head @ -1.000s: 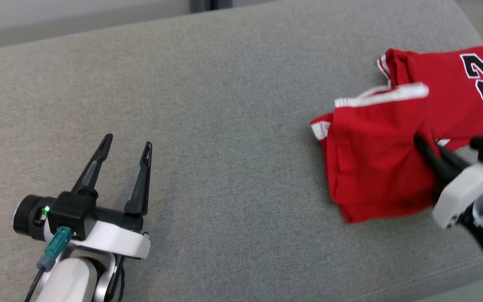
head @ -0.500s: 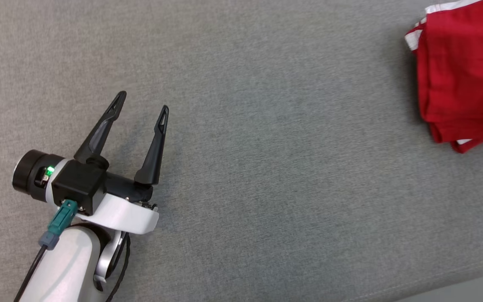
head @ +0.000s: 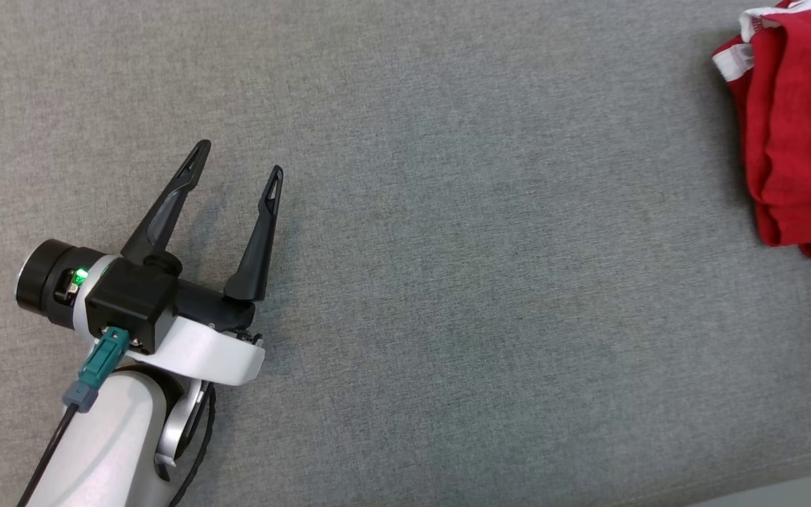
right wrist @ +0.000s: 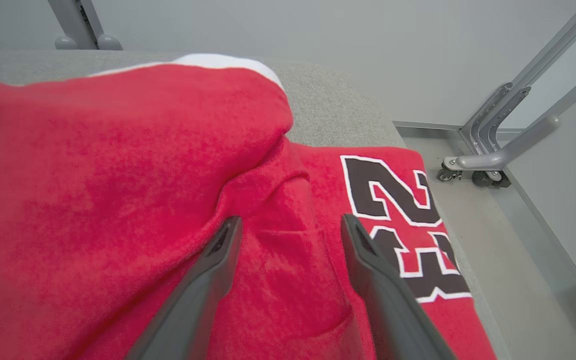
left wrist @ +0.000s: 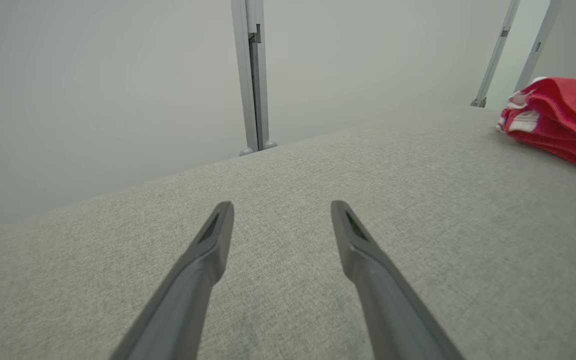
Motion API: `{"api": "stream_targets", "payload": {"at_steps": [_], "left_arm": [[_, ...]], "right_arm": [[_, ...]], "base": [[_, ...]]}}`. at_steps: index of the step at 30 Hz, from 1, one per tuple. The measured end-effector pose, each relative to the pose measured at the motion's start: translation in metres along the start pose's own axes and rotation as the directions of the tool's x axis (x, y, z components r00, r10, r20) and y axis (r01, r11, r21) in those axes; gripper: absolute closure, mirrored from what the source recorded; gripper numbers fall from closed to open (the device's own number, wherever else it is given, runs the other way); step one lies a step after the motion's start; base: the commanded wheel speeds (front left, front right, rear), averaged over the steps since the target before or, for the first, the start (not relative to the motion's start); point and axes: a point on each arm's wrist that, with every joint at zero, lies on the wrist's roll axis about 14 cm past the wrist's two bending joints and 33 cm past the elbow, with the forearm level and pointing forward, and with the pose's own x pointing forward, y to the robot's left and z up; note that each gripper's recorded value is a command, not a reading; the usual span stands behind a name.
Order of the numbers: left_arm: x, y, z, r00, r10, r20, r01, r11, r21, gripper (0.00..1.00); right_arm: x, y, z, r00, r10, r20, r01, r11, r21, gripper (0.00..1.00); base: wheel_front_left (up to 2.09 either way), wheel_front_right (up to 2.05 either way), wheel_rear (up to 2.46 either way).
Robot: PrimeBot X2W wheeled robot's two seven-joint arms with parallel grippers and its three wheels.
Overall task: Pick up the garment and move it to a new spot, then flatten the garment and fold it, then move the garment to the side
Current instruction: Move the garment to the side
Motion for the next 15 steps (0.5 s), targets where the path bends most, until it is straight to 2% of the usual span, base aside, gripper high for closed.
{"api": "stream_targets", "payload": {"at_steps": [5,15], "left_arm": [[0.000,-0.007,0.010,1.000,-0.012,0.017,0.012,1.000,0.002,0.00],[-0.016,-0.020,0.035,0.999,-0.003,0.053,0.004,1.000,-0.012,0.00]], "right_arm": [[-0.016,-0.011,-0.001,0.998,-0.048,0.038,0.046,0.997,0.062,0.00],[-0.069,-0.012,0.010,0.972,-0.100,0.211,0.054,0.975,0.214,0.00]], "base": [[0.00,0.00,0.00],[0.00,0.00,0.00]]}}
